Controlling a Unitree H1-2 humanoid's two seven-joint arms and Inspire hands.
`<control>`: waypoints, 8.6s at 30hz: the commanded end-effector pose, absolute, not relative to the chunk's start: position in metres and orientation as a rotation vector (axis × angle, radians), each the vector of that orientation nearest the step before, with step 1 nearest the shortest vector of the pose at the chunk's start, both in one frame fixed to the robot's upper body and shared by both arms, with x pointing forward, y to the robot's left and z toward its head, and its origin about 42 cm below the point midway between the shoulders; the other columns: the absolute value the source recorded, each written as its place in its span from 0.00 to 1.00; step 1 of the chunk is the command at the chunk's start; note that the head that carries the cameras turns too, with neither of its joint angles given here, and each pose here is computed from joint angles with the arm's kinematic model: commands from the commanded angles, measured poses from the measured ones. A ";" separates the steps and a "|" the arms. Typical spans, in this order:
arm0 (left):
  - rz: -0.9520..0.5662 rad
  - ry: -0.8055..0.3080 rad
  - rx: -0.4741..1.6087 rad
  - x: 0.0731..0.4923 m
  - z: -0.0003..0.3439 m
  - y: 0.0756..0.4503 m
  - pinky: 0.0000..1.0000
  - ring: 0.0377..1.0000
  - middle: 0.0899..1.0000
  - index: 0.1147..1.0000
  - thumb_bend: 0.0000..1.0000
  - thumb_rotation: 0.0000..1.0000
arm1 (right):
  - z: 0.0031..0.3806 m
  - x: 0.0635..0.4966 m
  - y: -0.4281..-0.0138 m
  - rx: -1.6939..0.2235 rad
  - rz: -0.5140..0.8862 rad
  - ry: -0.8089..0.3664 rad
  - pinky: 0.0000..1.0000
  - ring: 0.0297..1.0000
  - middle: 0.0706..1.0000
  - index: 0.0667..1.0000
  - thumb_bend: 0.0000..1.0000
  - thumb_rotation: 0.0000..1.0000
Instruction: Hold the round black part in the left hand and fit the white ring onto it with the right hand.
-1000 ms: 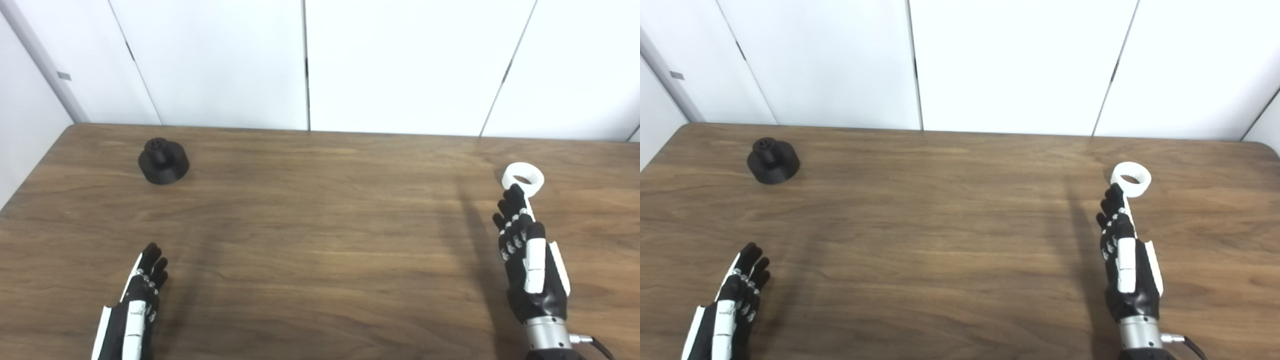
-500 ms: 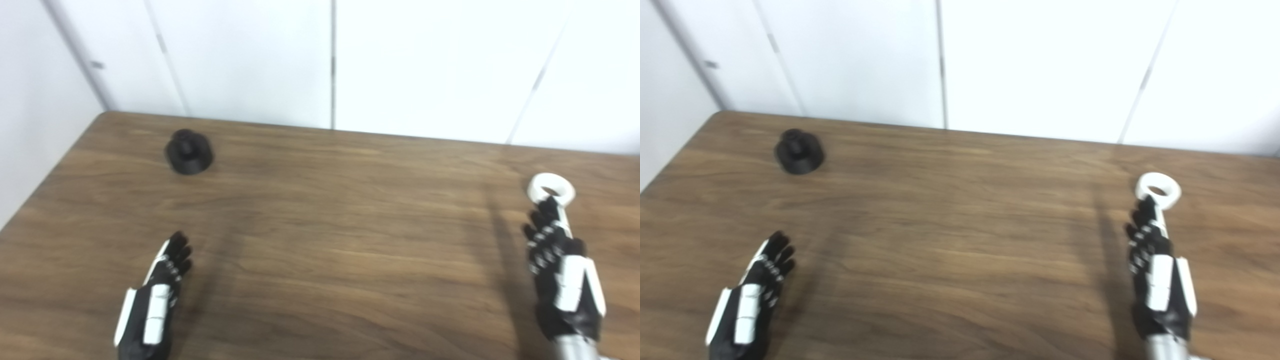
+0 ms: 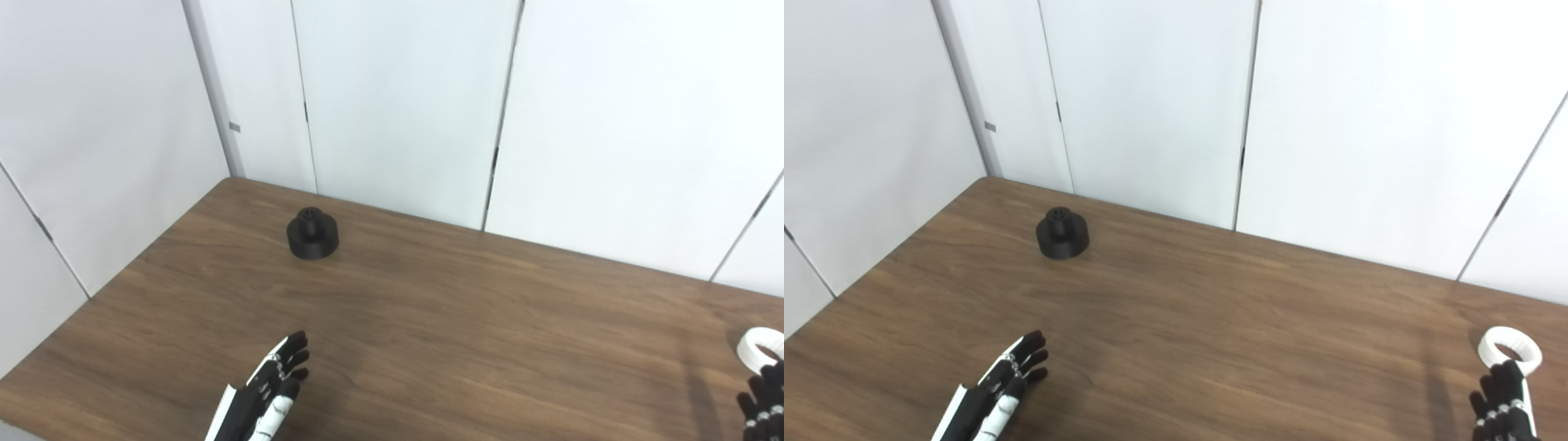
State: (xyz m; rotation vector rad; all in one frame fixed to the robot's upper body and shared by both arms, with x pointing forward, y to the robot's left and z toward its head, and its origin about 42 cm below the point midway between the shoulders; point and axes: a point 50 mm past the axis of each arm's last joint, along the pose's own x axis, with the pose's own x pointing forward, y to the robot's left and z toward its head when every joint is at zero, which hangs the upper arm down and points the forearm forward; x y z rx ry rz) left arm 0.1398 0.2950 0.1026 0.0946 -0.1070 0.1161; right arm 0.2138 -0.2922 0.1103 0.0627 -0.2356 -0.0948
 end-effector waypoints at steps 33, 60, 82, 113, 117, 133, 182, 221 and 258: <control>0.185 -0.100 0.092 0.131 0.109 0.274 0.88 0.90 0.91 0.92 0.69 0.68 | 0.074 0.123 -0.295 0.061 -0.105 -0.066 1.00 1.00 1.00 1.00 0.68 1.00; 0.261 0.080 0.610 0.273 0.163 0.347 0.86 0.97 1.00 1.00 0.99 0.44 | 0.075 0.128 -0.293 0.083 -0.107 -0.034 1.00 1.00 1.00 1.00 0.65 1.00; 0.390 0.084 0.842 0.344 0.148 0.391 1.00 1.00 1.00 0.95 1.00 0.46 | 0.079 0.130 -0.296 0.073 -0.101 -0.035 1.00 1.00 1.00 1.00 0.65 1.00; 0.421 -0.013 0.801 0.343 0.212 0.381 0.95 1.00 1.00 0.96 1.00 0.48 | 0.075 0.134 -0.304 0.070 -0.111 -0.018 1.00 1.00 1.00 1.00 0.65 1.00; 0.416 -0.054 0.779 0.336 0.232 0.374 0.97 1.00 1.00 0.97 1.00 0.44 | 0.076 0.134 -0.306 0.073 -0.098 -0.011 1.00 1.00 1.00 1.00 0.64 1.00; 0.422 -0.090 0.811 0.322 0.265 0.376 0.96 1.00 1.00 0.96 1.00 0.43 | 0.077 0.137 -0.307 0.077 -0.086 0.004 1.00 1.00 1.00 1.00 0.63 1.00; 0.403 0.194 1.286 0.390 0.201 0.421 1.00 1.00 1.00 0.99 1.00 0.62 | 0.082 0.130 -0.306 0.013 -0.126 -0.023 1.00 1.00 0.97 0.93 0.65 1.00; 0.338 0.260 1.258 0.455 0.204 0.403 1.00 1.00 1.00 0.95 1.00 0.64 | 0.081 0.126 -0.300 -0.004 -0.129 -0.025 1.00 1.00 0.95 0.92 0.68 1.00; 0.264 0.213 1.202 0.477 0.199 0.362 1.00 1.00 1.00 0.93 1.00 0.57 | 0.084 0.120 -0.298 0.017 -0.124 -0.028 1.00 1.00 0.94 0.95 0.63 0.97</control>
